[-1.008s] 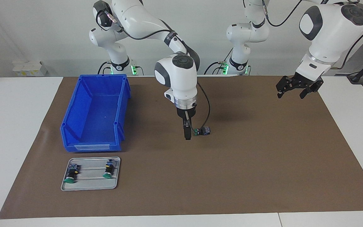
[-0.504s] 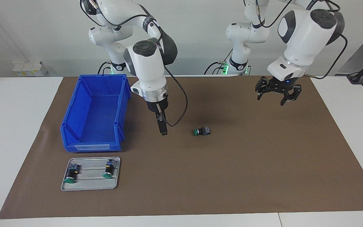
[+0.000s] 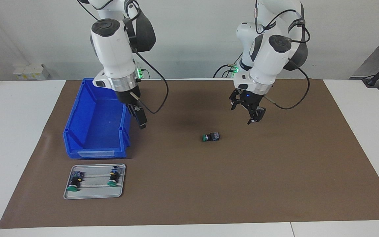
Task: Place and press button with both arms
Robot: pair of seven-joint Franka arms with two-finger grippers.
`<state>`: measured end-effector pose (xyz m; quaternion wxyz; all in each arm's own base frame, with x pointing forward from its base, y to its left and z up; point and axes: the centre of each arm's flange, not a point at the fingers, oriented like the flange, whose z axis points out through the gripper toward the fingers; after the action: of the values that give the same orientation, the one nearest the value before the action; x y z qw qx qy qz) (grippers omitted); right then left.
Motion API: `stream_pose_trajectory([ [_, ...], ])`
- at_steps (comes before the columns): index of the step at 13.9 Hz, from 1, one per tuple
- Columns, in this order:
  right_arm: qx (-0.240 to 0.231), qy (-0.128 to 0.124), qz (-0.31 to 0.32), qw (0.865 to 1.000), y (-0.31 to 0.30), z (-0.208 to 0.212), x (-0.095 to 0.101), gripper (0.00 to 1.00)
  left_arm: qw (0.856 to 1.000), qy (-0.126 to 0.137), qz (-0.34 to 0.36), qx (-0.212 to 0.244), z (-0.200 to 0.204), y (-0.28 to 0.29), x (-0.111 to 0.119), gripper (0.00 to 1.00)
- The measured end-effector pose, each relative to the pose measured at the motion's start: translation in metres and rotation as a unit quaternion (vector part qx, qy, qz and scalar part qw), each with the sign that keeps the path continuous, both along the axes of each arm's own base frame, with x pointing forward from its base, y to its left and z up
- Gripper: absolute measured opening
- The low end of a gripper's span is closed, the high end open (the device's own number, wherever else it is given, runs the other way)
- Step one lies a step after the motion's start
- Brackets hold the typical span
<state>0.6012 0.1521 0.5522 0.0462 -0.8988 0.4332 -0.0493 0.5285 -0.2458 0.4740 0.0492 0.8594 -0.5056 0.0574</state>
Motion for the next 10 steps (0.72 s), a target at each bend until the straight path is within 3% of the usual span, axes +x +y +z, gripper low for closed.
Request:
stream_pose_trajectory([
  [2,-0.017,0.016,0.085,0.996,-0.034,0.008,-0.005,1.00,0.999,0.001,-0.048,0.004,-0.013,-0.021,-0.009,1.00],
  [4,-0.028,0.038,0.174,0.984,-0.064,0.014,-0.013,1.00,0.996,0.000,-0.092,0.009,-0.028,-0.026,-0.013,1.00],
  [7,-0.033,0.062,0.290,0.954,-0.102,0.024,-0.026,1.00,0.993,-0.014,-0.118,0.009,-0.056,-0.027,-0.014,1.00],
  [10,-0.034,0.067,0.370,0.926,-0.136,0.027,-0.031,1.00,0.990,-0.021,-0.135,0.013,-0.100,-0.048,-0.013,1.00],
])
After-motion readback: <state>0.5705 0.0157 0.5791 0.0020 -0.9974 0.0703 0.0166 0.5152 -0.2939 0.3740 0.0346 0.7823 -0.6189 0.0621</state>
